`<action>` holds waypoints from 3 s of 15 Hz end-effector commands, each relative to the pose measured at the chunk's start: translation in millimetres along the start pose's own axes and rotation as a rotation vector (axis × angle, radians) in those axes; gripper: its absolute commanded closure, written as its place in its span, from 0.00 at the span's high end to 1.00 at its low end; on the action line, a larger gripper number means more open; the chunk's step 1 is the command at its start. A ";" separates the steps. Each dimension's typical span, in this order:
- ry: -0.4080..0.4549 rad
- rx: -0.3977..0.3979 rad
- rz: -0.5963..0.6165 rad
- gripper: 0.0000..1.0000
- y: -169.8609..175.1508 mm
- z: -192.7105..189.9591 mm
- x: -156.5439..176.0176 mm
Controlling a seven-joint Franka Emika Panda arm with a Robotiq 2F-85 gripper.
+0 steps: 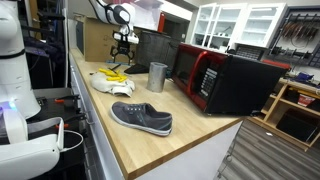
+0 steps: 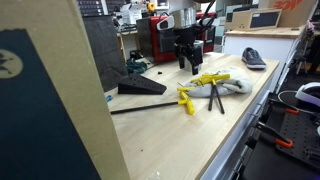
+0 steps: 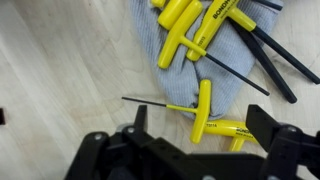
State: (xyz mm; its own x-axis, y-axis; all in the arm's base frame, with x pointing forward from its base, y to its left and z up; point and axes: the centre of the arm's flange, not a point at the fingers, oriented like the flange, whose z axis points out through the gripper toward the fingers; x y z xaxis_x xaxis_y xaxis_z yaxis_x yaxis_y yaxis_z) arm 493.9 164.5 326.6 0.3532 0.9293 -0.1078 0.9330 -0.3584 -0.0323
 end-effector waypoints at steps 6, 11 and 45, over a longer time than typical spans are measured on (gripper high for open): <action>-0.017 0.088 -0.057 1.00 -14.6 32.8 20.0; -0.021 0.164 -0.010 0.66 -22.7 40.1 18.7; 0.071 -0.093 0.154 0.00 -27.8 41.6 35.4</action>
State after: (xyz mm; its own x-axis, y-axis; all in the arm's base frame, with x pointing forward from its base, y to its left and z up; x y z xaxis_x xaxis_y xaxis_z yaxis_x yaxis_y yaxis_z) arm 489.5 206.5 276.0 0.4760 0.8782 -0.0464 0.8793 -0.4746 0.0386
